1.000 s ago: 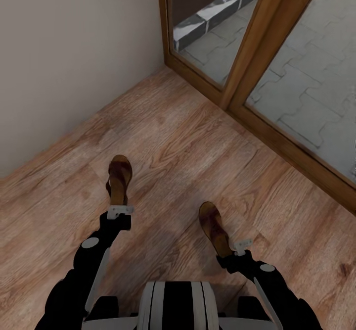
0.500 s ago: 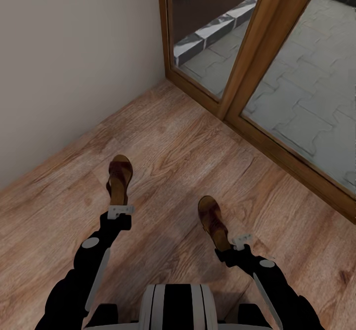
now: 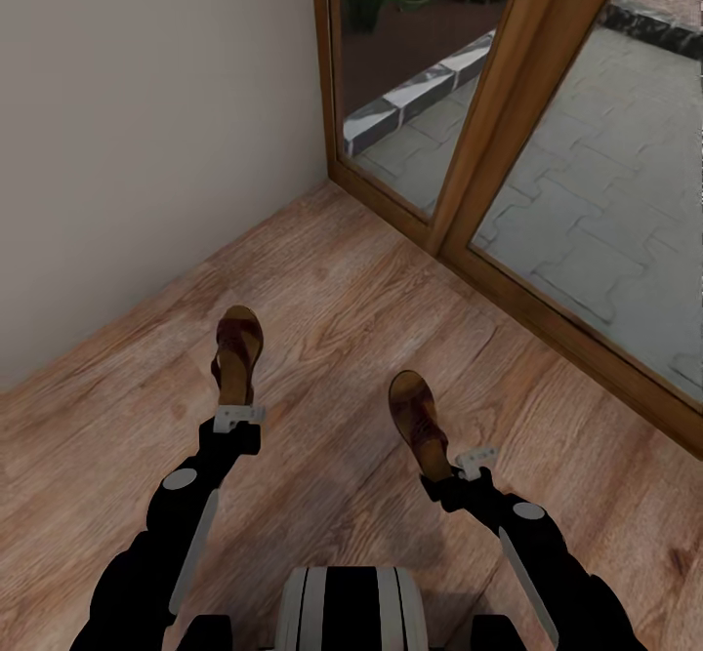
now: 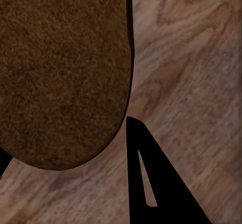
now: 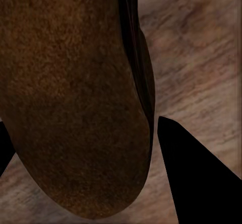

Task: Pick up the two gym shoes and the two sandals from the corridor floor and place them onto the hallstand (shoe rack) in the corridor, making sure they are on the rack and not on the floor. Arrange them so the two gym shoes are next to each other and the two sandals are next to each other.

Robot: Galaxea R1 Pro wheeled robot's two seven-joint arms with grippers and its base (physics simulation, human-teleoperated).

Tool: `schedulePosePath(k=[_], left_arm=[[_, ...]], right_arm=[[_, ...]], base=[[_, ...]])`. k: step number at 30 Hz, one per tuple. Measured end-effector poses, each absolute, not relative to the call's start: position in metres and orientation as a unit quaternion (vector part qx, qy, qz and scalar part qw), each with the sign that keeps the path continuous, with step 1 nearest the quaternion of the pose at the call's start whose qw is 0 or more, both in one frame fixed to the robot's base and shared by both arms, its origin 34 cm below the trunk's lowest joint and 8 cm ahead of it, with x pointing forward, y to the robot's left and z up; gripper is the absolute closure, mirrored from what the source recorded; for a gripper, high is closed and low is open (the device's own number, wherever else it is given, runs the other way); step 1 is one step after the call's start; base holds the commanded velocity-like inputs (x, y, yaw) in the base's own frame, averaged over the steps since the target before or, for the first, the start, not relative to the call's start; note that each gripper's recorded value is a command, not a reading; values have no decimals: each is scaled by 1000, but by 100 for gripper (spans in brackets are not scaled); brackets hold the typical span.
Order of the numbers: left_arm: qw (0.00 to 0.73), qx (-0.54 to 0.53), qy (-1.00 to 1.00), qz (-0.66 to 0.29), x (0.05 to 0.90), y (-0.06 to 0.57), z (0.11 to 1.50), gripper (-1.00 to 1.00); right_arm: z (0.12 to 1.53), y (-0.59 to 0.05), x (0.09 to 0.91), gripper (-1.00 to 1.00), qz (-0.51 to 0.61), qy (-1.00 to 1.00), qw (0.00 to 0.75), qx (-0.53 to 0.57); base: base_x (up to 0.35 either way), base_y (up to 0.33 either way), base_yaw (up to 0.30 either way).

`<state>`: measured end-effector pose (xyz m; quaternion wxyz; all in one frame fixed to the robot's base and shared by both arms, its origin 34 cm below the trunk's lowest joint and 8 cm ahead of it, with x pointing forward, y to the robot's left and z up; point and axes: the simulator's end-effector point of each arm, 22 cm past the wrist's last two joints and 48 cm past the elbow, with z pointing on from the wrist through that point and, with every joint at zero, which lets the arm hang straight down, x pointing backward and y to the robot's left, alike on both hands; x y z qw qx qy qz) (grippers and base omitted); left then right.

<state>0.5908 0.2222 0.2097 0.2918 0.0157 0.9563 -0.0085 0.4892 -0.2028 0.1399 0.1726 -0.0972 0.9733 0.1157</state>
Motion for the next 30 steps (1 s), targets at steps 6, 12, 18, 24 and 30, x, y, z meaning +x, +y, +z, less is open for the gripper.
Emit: schedulePosePath(k=[6,12,18,24,30], left_arm=[[291,16,957,-9,593,222,220,100],[294,11,956,-16,596,213,231,100],[304,10,953,-17,602,212,244,100],[315,10,949,-17,608,212,257,100],[318,10,948,-17,610,212,260,100]], right_arm=[[151,-201,498,100,116,971,184,-100],[162,-201,507,100,115,968,197,-101],[173,-201,515,100,114,966,209,-102],[185,-201,523,100,112,963,220,-103],[188,-201,525,100,112,963,223,-104]], base=[[0,0,0],[0,0,0],[0,0,0],[0,0,0],[0,0,-89]])
